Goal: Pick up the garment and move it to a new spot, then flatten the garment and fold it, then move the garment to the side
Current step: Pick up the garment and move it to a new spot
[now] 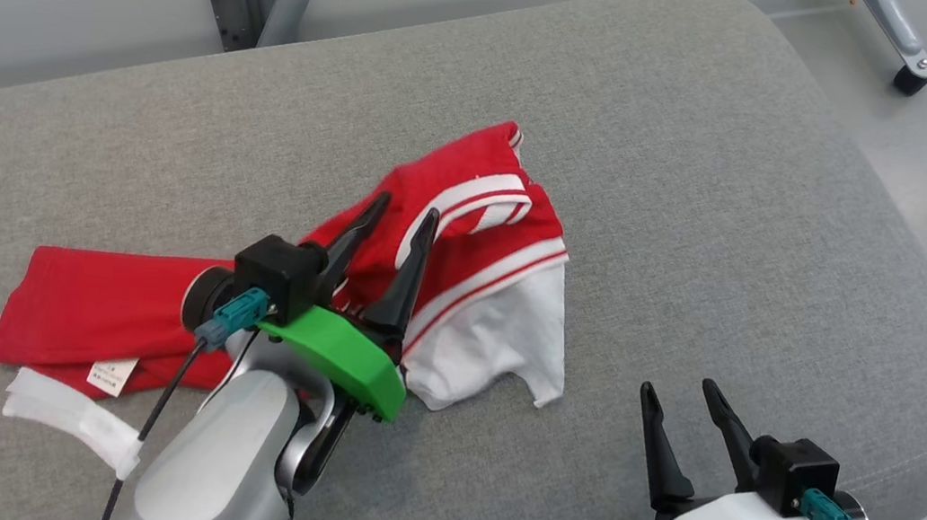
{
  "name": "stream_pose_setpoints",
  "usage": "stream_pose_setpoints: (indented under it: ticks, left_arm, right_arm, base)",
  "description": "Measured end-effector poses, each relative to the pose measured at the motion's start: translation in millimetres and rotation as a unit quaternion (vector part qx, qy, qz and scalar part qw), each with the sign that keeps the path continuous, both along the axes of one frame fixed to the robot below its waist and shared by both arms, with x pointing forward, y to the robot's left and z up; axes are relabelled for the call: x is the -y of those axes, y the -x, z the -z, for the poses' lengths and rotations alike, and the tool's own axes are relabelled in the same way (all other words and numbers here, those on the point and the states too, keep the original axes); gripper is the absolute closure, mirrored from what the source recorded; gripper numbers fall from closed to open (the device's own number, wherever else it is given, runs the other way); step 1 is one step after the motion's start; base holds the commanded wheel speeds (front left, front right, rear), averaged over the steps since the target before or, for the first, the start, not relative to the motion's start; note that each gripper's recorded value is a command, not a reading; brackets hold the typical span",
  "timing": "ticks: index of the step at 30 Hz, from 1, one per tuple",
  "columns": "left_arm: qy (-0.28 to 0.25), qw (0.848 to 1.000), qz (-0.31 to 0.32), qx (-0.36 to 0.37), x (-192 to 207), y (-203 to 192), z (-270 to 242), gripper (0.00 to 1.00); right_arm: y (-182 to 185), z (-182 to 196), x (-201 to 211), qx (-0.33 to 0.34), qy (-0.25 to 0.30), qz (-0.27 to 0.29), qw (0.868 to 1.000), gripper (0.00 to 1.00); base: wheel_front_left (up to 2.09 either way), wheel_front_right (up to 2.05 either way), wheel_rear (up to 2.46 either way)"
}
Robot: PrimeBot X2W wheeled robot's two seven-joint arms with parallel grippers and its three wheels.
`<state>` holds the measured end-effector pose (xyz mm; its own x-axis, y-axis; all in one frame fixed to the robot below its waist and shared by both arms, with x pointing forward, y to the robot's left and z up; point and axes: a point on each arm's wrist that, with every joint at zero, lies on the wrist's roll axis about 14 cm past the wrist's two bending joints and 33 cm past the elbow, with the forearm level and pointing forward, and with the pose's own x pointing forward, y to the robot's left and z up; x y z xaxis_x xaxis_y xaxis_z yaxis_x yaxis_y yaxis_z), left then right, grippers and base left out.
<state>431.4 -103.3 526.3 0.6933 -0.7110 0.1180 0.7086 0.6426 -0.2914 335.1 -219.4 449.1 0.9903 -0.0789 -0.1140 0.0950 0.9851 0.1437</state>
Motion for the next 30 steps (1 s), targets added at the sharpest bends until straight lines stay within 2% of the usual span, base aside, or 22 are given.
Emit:
stream_pose_setpoints:
  ticks: [4,9,15,21,25,30]
  left_arm:
    - [-0.027,0.999,-0.039,-0.023,-24,-3,26,0.00]
    - [-0.043,0.990,-0.127,-0.043,-82,-8,46,0.00]
    - [-0.067,0.966,-0.244,-0.045,-167,6,56,0.00]
    - [-0.101,0.935,-0.336,-0.047,-239,37,65,0.00]
    - [-0.115,0.917,-0.380,-0.049,-272,59,67,0.00]
    - [-0.122,0.905,-0.403,-0.061,-293,84,74,0.00]
  right_arm:
    - [-4,0,-5,0.002,-0.005,-0.006,1.000,0.00]
    - [-11,-4,-15,0.009,-0.009,-0.021,1.000,0.00]
    - [-14,-8,-31,0.020,-0.015,-0.045,0.999,0.00]
    - [-16,-16,-47,0.033,-0.015,-0.070,0.997,0.00]
    - [-17,-24,-56,0.046,-0.011,-0.085,0.995,0.00]
    - [-12,-24,-64,0.048,-0.012,-0.096,0.994,0.00]
  base:
    - [0.00,0.00,0.00]
    - [0.00,0.00,0.00]
    - [0.00,0.00,0.00]
    - [0.00,0.00,0.00]
    - [0.00,0.00,0.00]
    - [0.00,0.00,0.00]
